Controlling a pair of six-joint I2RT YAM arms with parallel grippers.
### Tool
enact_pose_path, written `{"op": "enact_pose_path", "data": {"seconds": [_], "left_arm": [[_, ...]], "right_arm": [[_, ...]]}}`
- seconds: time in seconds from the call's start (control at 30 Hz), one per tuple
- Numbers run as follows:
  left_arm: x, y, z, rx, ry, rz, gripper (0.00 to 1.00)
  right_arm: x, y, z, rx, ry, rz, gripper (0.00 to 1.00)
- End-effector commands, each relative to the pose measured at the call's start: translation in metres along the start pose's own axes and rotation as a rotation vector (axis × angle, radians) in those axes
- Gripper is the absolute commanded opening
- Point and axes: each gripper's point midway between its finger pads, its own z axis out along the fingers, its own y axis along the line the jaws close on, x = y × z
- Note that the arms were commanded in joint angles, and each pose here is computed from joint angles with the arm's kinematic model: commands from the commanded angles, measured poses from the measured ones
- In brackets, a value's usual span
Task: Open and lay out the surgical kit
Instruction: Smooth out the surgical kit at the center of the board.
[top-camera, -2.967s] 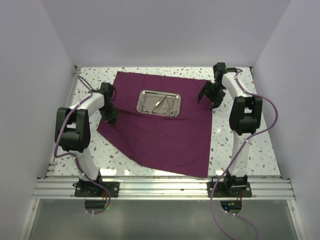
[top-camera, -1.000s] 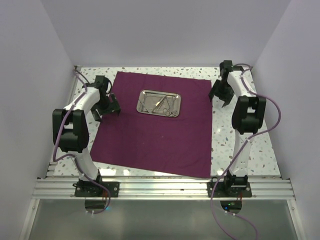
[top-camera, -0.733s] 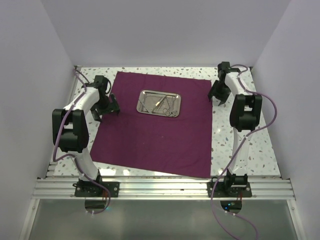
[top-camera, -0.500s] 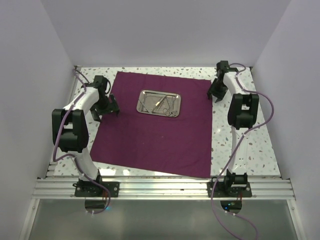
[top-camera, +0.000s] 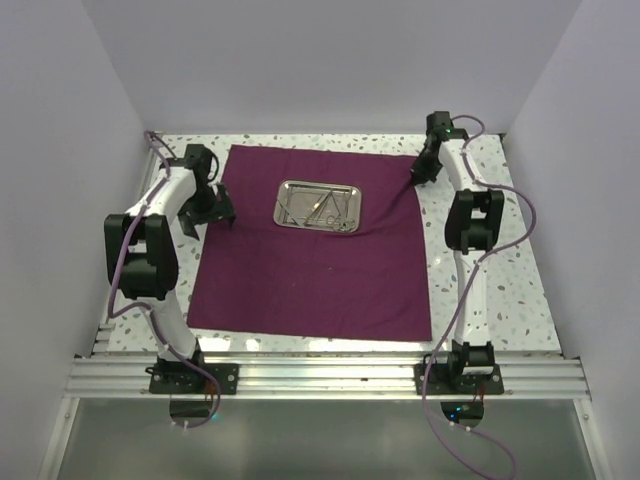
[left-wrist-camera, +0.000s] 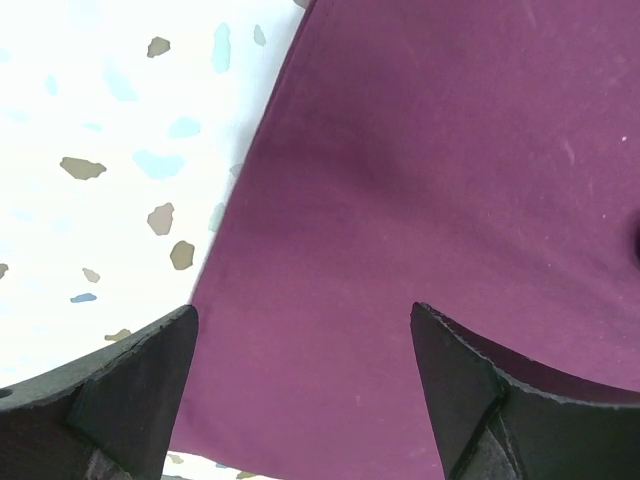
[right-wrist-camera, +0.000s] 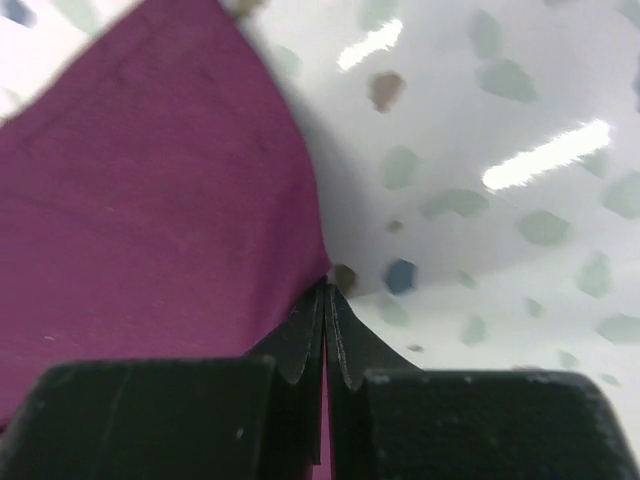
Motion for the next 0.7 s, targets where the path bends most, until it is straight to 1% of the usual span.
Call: {"op": "enact_pose_path", "data": {"seconds": [0.0, 0.1, 0.13, 0.27, 0.33, 0.37, 0.4, 0.47, 0.5, 0.57, 0.6, 0.63, 0.67], "left_arm": [[-0.01, 0.003, -0.007, -0.01, -0.005, 0.021, 0.9], [-0.016, 0.001, -0.007, -0.009, -0.007, 0.021, 0.9], [-0.017, 0.001, -0.008, -0.007, -0.007, 0.024, 0.9], [-0.026, -0.004, -0.01, 0.002, -0.015, 0.034, 0.9], [-0.028, -0.007, -0.008, 0.011, -0.016, 0.033, 0.89], [-0.028, -0.008, -0.006, 0.013, -0.012, 0.03, 0.89], [-0.028, -0.01, -0.005, 0.02, -0.013, 0.027, 0.89], [-0.029, -0.011, -0.004, 0.026, -0.018, 0.025, 0.89], [-0.031, -0.012, -0.004, 0.032, -0.024, 0.02, 0.89], [-0.032, -0.013, -0.004, 0.04, -0.039, 0.015, 0.89], [-0.032, -0.014, -0.004, 0.044, -0.043, 0.013, 0.89], [-0.032, -0.014, -0.002, 0.047, -0.047, 0.012, 0.89], [-0.032, -0.014, -0.004, 0.051, -0.055, 0.009, 0.89]], "right_arm": [[0.0, 0.05, 0.033, -0.122, -0.048, 0.051, 0.0], [-0.001, 0.068, 0.04, -0.182, -0.054, 0.077, 0.0], [-0.006, 0.078, 0.04, -0.214, -0.079, 0.076, 0.0], [-0.009, 0.078, 0.042, -0.216, -0.097, 0.064, 0.0], [-0.009, 0.067, 0.035, -0.176, -0.096, 0.053, 0.0], [-0.017, 0.069, 0.017, -0.188, -0.115, 0.041, 0.0], [-0.009, 0.048, 0.022, -0.113, -0.104, 0.042, 0.0], [-0.006, 0.032, 0.012, -0.063, -0.115, 0.031, 0.0], [0.003, 0.019, 0.003, -0.026, -0.104, 0.031, 0.0], [0.005, 0.003, -0.006, 0.027, -0.129, 0.026, 0.0], [0.019, -0.011, -0.002, 0.064, -0.1, 0.02, 0.0], [0.015, -0.006, -0.011, 0.03, -0.116, 0.003, 0.02], [0.016, -0.007, -0.01, 0.025, -0.112, -0.011, 0.2]]}}
